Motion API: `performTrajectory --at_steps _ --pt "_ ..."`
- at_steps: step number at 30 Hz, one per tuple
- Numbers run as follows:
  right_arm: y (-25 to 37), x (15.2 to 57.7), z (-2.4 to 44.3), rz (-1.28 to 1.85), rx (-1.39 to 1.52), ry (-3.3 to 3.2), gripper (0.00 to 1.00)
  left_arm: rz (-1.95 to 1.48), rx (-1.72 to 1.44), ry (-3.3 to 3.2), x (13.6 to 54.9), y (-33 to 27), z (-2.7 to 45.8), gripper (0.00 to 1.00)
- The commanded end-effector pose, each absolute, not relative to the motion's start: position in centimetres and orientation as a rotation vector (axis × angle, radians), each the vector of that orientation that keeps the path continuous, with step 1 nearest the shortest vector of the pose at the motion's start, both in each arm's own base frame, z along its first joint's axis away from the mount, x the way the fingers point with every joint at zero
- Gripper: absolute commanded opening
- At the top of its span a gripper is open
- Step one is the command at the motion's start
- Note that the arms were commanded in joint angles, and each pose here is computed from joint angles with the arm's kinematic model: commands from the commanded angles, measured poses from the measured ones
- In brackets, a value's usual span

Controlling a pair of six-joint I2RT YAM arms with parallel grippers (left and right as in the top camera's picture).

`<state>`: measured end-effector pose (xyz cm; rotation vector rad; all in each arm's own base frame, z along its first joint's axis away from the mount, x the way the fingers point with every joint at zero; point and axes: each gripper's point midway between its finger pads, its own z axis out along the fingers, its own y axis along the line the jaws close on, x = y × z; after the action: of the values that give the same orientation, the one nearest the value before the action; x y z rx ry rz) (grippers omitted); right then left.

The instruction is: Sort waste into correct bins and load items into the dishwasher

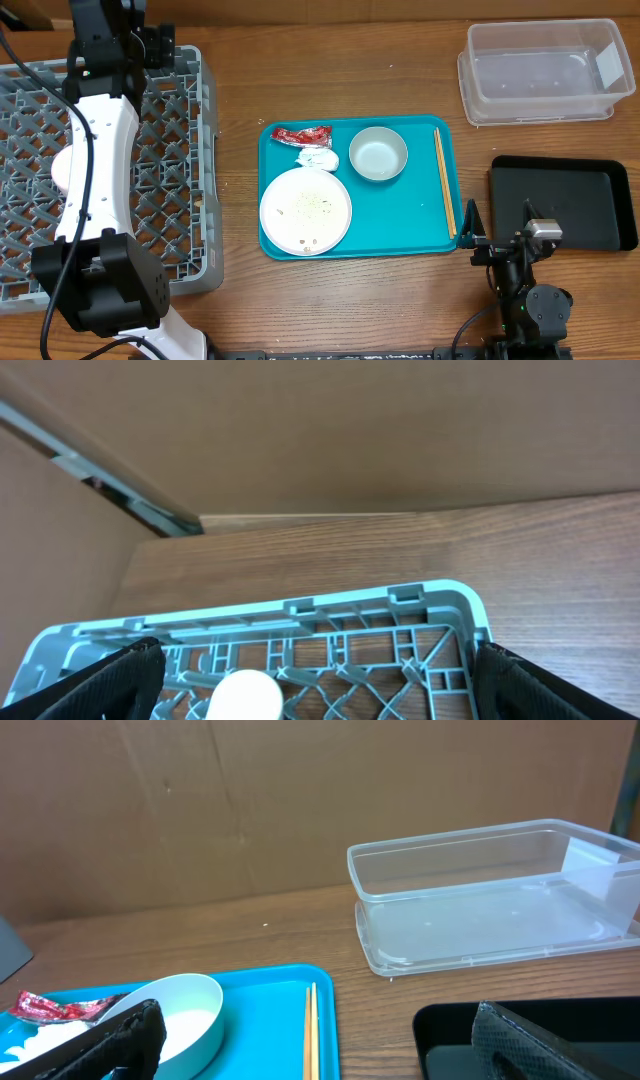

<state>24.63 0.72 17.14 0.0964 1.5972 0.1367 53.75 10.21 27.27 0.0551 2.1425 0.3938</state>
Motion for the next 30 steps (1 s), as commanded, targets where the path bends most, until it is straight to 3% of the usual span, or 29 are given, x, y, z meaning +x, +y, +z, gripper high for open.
performTrajectory --at_steps 1,3,5,19,30 --pt "0.7 24.6 17.0 0.139 0.100 1.592 1.00 0.341 0.157 2.136 54.1 9.0 27.3 0.44" --pt "0.7 24.6 17.0 0.139 0.100 1.592 1.00 0.337 0.159 2.155 54.4 9.0 26.2 0.15" --pt "0.7 24.6 17.0 0.139 0.100 1.592 1.00 0.334 0.161 2.179 54.7 9.1 25.1 0.04" --pt "0.7 24.6 17.0 0.139 0.100 1.592 1.00 0.703 -0.017 2.350 54.4 15.7 17.3 0.04" --pt "0.7 24.6 17.0 0.139 0.100 1.592 1.00 0.685 -0.230 2.394 53.3 19.9 13.8 0.04"
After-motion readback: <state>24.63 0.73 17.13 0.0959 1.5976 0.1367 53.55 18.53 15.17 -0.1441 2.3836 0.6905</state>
